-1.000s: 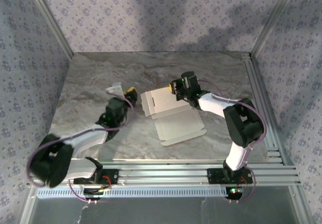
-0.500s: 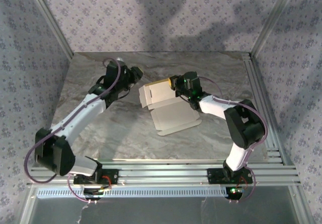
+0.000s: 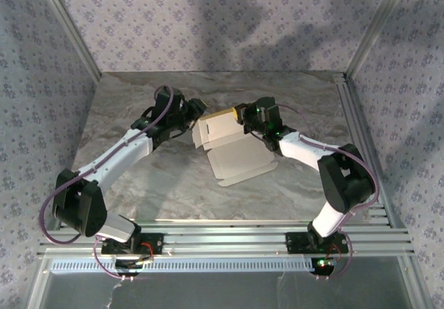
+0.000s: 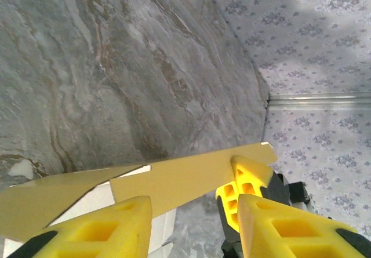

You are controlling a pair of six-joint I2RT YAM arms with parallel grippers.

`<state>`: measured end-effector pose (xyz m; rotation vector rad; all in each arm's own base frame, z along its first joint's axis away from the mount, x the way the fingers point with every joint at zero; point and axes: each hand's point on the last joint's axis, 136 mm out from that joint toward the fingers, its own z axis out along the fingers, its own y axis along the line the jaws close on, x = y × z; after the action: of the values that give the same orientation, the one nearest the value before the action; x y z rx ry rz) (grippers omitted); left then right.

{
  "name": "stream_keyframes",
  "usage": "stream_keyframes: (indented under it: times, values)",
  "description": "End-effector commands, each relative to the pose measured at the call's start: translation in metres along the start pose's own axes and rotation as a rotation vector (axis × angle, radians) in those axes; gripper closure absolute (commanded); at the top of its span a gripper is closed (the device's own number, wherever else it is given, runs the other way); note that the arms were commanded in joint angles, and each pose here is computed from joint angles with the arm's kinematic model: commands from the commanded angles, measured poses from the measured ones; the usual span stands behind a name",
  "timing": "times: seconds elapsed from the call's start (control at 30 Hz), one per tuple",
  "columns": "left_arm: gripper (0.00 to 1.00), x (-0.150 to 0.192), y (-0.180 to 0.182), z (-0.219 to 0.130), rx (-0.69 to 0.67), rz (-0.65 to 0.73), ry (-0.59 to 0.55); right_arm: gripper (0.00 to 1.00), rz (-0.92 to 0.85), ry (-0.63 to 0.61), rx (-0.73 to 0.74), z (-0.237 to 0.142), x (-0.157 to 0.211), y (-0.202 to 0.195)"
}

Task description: Fold the paper box

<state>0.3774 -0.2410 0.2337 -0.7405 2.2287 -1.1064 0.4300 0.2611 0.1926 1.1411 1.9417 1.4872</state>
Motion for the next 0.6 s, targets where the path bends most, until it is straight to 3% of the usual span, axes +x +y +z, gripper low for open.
stream_keyframes:
  times: [0.0, 0.27, 0.4, 0.57]
  values:
    - [0.59, 0.001, -0.022, -0.020, 0.060, -0.091, -0.004, 1.00, -0.021, 0.009, -0.059, -0.015, 0.000, 0.038]
    - [0.62, -0.001, -0.049, -0.024, 0.106, -0.057, 0.006, 1.00, -0.102, 0.041, -0.044, -0.029, 0.006, 0.071]
    - [0.62, -0.001, -0.074, -0.046, 0.160, -0.022, -0.021, 1.00, -0.156, 0.027, -0.066, -0.040, 0.006, 0.086]
    - [0.60, 0.009, -0.096, -0.081, 0.195, 0.008, -0.038, 1.00, -0.215, -0.010, -0.198, -0.067, 0.004, 0.137]
